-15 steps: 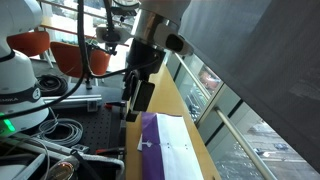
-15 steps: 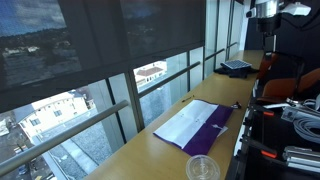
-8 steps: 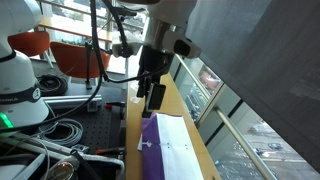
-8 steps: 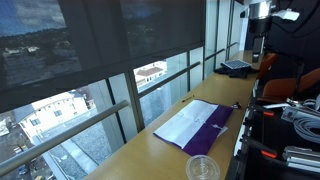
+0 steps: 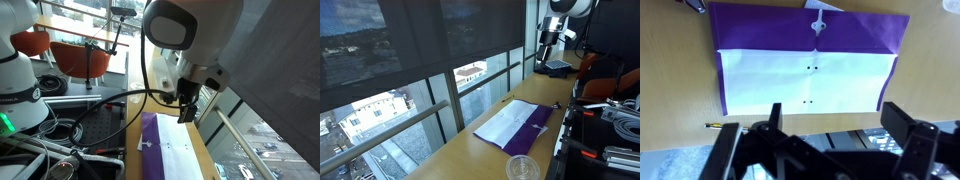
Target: Close the purple folder.
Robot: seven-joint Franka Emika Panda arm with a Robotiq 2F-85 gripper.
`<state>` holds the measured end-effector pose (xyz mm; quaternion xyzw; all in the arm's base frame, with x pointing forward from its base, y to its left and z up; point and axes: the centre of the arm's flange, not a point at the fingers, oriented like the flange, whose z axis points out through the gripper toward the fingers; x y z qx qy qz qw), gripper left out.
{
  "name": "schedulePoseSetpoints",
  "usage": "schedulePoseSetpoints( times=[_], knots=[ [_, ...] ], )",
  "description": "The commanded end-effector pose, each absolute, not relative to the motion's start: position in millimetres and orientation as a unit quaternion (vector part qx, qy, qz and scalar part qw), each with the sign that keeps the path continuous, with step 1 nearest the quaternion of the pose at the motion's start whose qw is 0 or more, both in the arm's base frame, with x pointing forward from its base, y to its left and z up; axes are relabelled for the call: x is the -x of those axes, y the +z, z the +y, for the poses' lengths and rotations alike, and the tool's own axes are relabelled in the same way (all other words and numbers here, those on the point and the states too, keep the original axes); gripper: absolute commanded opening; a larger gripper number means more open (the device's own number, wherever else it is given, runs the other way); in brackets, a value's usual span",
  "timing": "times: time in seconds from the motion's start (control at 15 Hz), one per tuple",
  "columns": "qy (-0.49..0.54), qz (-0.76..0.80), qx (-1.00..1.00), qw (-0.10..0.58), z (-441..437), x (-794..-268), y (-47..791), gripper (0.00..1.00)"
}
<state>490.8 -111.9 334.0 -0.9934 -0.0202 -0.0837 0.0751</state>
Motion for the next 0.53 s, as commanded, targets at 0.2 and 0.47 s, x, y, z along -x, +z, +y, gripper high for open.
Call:
schedulePoseSetpoints(
  times=[0.2, 0.47],
  knots=[
    [-0.086, 0.032, 0.987, 0.128, -188, -582, 256, 1.0],
    [-0.065, 0.055, 0.987, 0.138, -215, -584, 197, 1.0]
  ],
)
